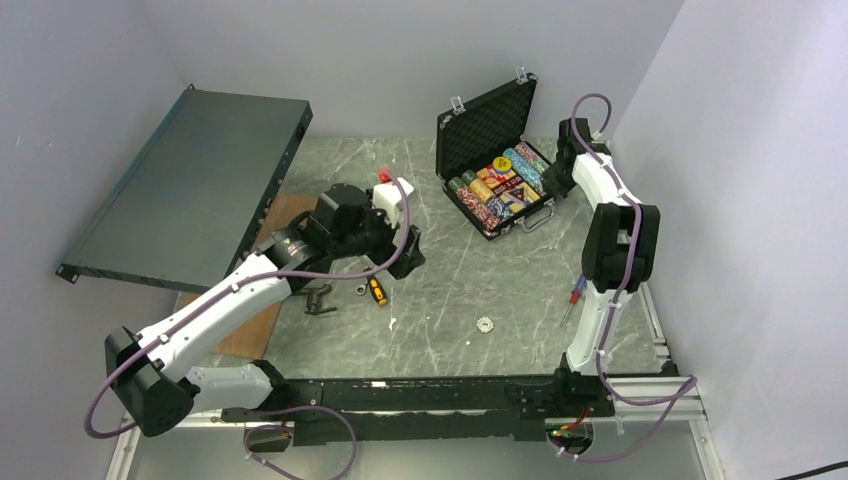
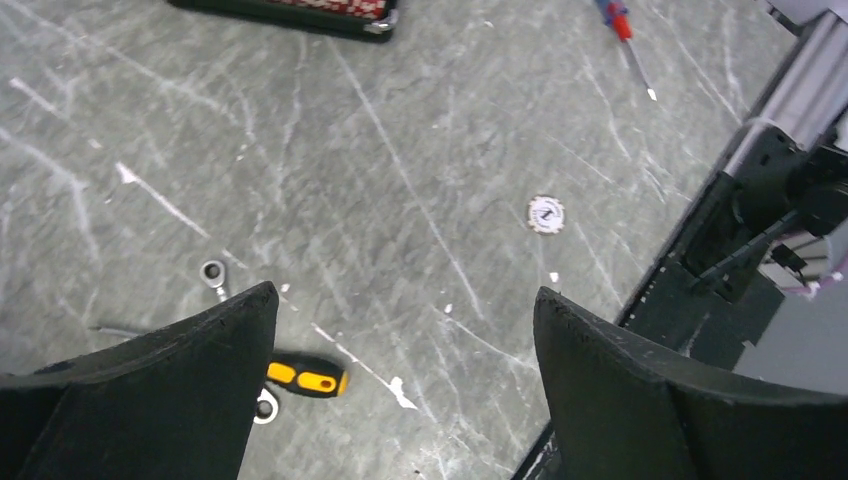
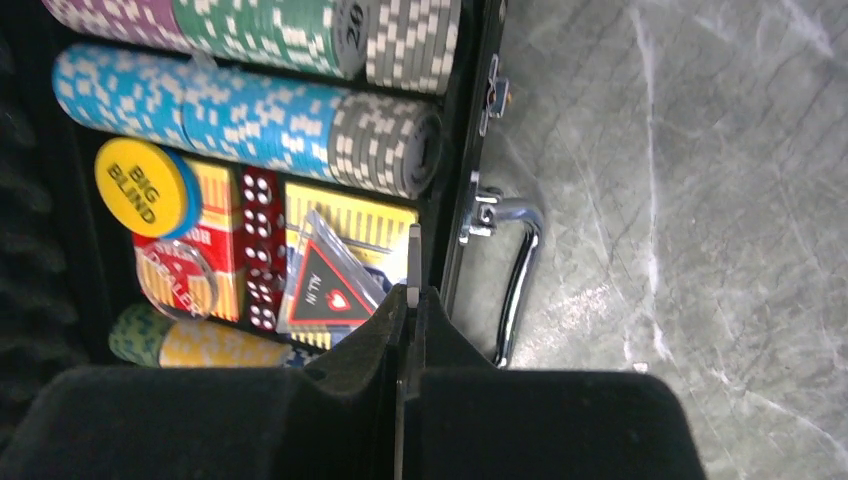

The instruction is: Pack up texas hold em set

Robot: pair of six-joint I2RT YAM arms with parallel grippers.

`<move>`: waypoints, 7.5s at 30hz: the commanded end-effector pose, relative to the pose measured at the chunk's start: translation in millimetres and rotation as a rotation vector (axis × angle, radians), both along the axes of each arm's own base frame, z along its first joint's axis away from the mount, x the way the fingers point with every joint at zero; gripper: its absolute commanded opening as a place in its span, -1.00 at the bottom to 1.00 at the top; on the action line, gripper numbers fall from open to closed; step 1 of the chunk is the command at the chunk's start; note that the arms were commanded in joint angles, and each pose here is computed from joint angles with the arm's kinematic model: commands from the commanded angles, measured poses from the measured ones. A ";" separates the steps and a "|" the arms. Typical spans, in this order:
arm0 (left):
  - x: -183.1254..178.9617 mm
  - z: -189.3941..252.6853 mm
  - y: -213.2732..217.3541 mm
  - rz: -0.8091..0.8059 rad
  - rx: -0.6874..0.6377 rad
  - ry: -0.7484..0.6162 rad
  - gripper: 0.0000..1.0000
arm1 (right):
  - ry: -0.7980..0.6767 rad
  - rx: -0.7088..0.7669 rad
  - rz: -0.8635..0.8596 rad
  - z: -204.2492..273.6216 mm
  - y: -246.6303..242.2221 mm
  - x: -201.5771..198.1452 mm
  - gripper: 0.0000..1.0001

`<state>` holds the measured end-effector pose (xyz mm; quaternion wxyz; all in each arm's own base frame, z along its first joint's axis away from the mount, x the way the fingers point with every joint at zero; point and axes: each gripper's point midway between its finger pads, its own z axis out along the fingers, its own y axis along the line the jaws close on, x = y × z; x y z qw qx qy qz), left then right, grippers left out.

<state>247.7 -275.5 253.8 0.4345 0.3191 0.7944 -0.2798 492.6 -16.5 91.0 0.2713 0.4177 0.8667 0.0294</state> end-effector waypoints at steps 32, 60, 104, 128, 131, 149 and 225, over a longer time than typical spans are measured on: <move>-17.9 8.6 -26.4 -0.102 -0.005 -0.067 0.99 | -0.057 0.011 -0.118 -6.7 -22.2 46.6 -0.75; -20.8 -10.5 -37.0 -0.127 0.017 -0.001 0.98 | -0.167 0.030 0.611 16.0 118.8 -180.1 0.81; -44.3 -154.1 -190.2 -0.075 0.323 0.234 0.67 | -0.663 -0.373 -0.133 180.7 -37.0 -321.3 0.63; -78.1 -225.9 -195.5 -0.088 0.545 0.302 0.33 | -0.726 -0.318 -0.086 181.6 -28.8 -324.1 0.62; -80.2 -228.8 -193.5 -0.087 0.561 0.310 0.19 | -0.727 -0.316 -0.088 181.5 -28.8 -324.1 0.62; -58.8 -219.6 -178.2 -0.065 0.622 0.173 -0.24 | -0.719 -0.318 -0.084 180.3 -27.9 -322.8 0.62; -11.5 -16.7 -32.5 -0.043 0.248 -0.136 -0.42 | -0.515 0.897 1.268 131.7 319.7 -261.2 -1.00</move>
